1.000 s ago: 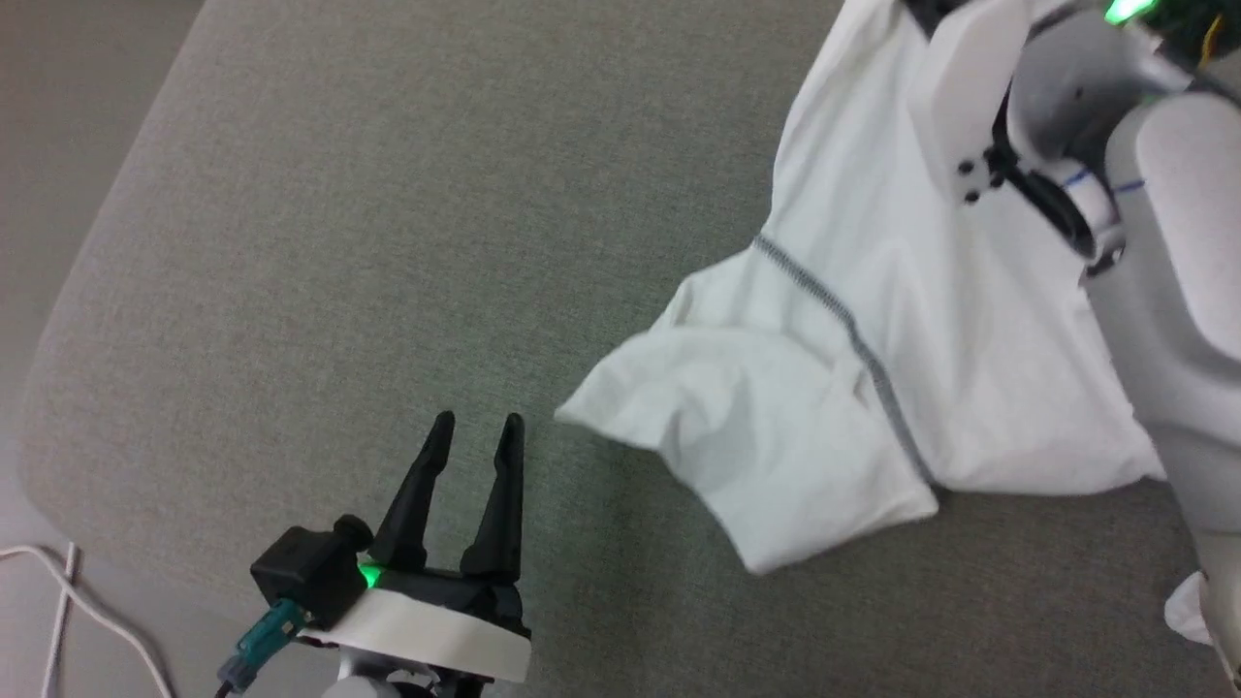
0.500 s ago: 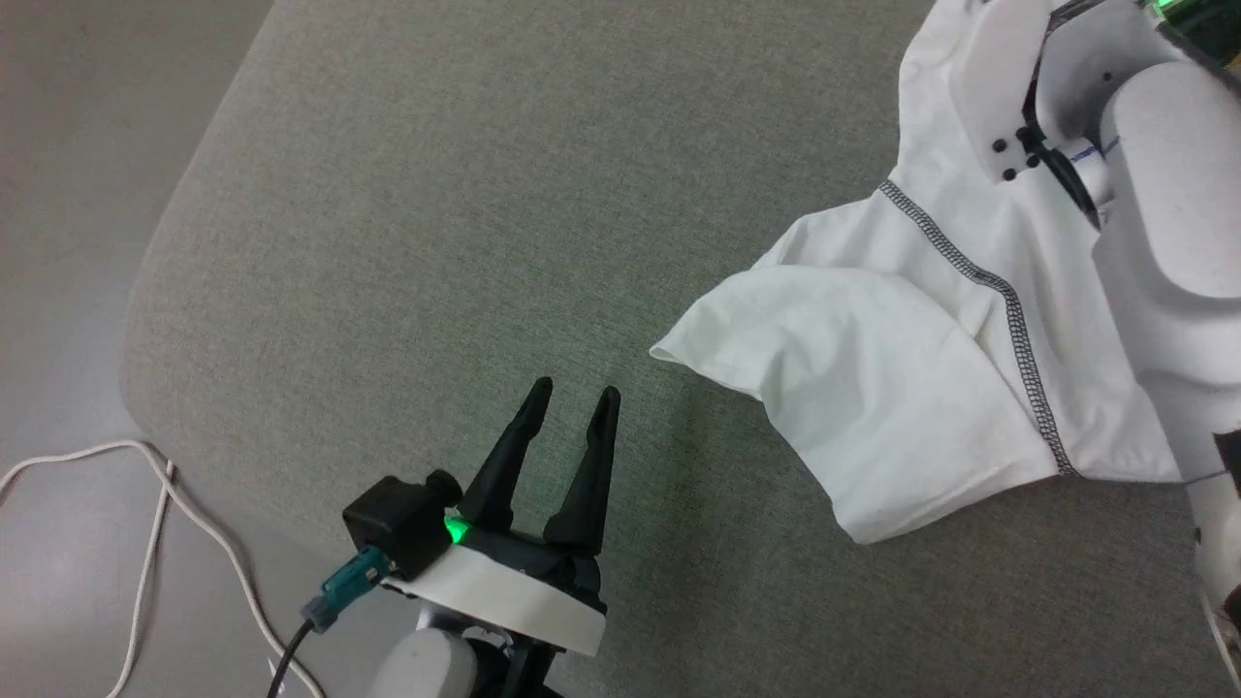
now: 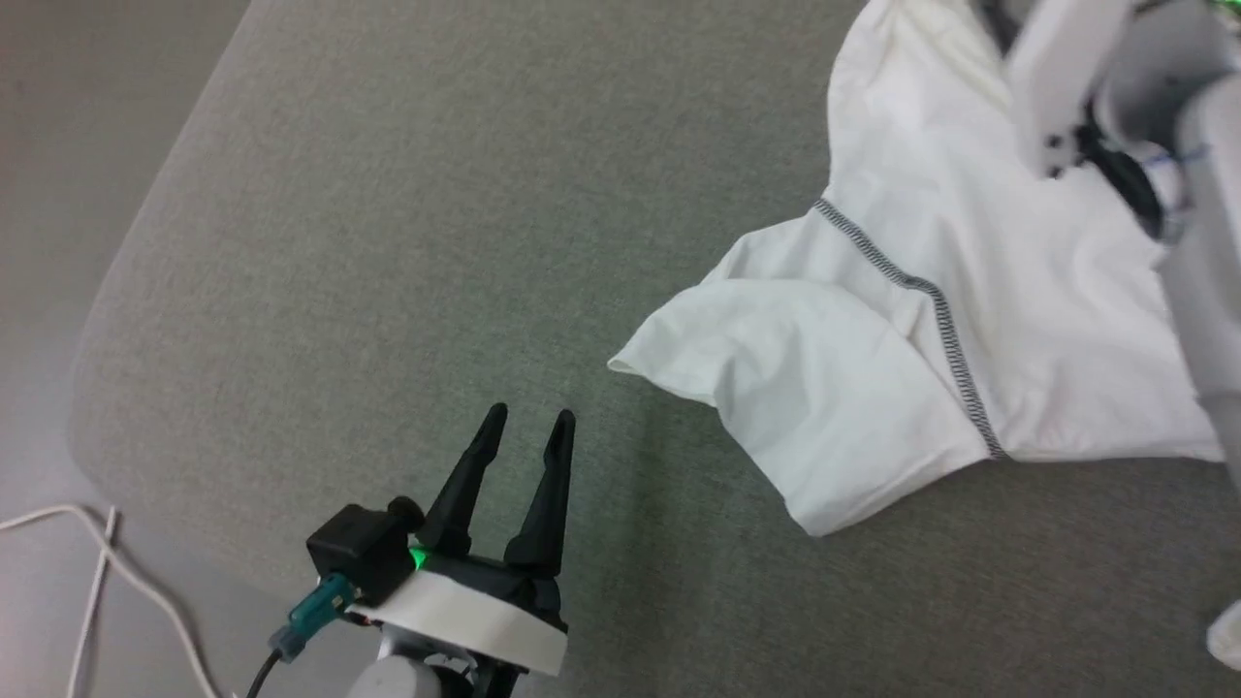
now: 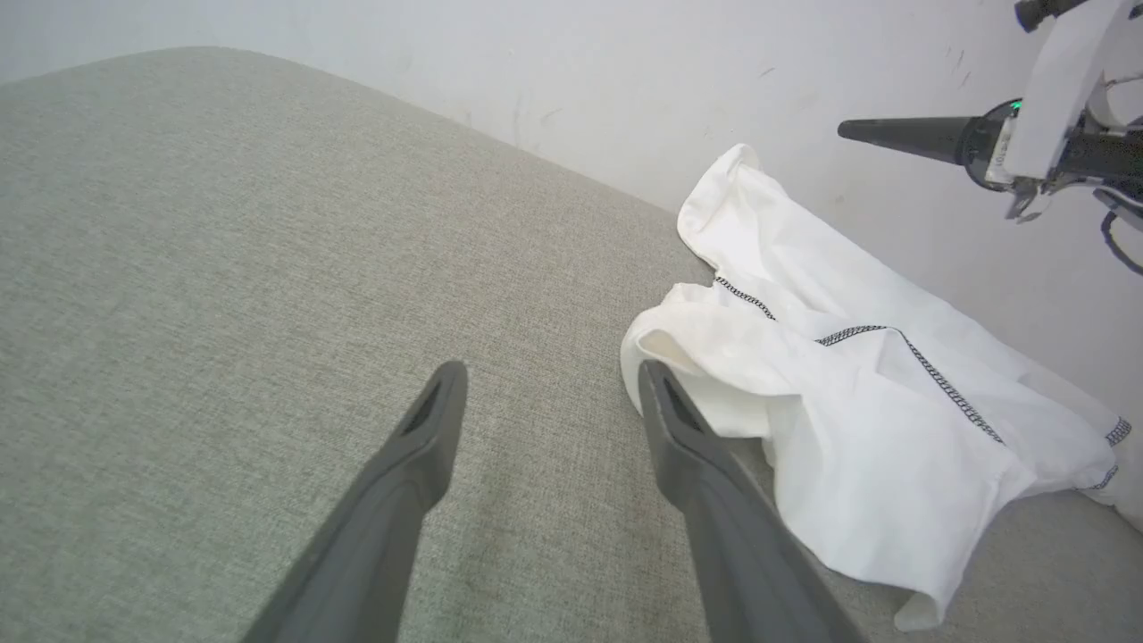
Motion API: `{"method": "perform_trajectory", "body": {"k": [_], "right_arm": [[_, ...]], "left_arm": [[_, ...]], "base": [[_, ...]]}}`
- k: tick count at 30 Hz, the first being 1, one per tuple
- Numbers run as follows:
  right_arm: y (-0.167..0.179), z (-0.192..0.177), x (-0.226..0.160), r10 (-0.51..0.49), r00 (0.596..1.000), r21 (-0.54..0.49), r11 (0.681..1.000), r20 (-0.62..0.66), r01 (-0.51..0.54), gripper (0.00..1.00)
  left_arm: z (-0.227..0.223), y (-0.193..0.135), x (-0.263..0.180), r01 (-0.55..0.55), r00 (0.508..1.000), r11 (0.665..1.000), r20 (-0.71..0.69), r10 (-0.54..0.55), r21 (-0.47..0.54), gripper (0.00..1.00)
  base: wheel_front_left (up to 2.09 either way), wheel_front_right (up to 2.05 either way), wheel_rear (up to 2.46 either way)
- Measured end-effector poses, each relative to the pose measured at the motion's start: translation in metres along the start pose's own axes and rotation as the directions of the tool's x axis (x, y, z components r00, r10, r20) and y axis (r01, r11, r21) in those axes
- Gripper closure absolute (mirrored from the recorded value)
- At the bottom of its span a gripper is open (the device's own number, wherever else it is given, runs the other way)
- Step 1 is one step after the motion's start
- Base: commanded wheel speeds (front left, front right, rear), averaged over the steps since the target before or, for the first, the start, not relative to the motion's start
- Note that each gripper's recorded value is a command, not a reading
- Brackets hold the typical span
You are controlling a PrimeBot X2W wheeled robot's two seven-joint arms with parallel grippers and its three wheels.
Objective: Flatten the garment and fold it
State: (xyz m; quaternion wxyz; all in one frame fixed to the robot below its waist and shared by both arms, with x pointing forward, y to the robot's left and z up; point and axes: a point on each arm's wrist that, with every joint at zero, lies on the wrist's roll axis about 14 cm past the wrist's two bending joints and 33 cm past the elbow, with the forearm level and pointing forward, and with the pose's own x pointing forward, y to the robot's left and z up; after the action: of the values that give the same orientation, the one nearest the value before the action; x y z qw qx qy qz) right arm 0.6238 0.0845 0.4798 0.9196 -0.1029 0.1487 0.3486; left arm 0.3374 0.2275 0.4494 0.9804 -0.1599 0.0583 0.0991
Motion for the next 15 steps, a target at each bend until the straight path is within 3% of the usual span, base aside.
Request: {"method": "perform_trajectory", "body": {"k": [5, 10, 15], "right_arm": [[-0.058, -0.052, -0.064, -0.142, 0.975, 0.014, 0.989, -0.173, 0.147, 0.0], [-0.064, -0.12, -0.132, -0.166, 0.898, 0.05, 0.978, -0.407, 0.203, 0.0], [-0.07, -0.145, -0.163, -0.213, 0.865, 0.03, 0.967, -0.455, 0.254, 0.0]], "left_arm": [[0.007, -0.011, -0.006, 0.038, 0.999, 0.999, 0.024, -0.037, -0.01, 0.0], [0.011, -0.024, -0.006, 0.083, 0.996, 0.996, 0.033, -0.082, -0.018, 0.0], [0.011, -0.032, -0.002, 0.109, 0.994, 0.994, 0.029, -0.109, -0.022, 0.0]], "base": [[0.0, 0.0, 0.0], [0.0, 0.0, 0.0], [0.0, 0.0, 0.0]]}}
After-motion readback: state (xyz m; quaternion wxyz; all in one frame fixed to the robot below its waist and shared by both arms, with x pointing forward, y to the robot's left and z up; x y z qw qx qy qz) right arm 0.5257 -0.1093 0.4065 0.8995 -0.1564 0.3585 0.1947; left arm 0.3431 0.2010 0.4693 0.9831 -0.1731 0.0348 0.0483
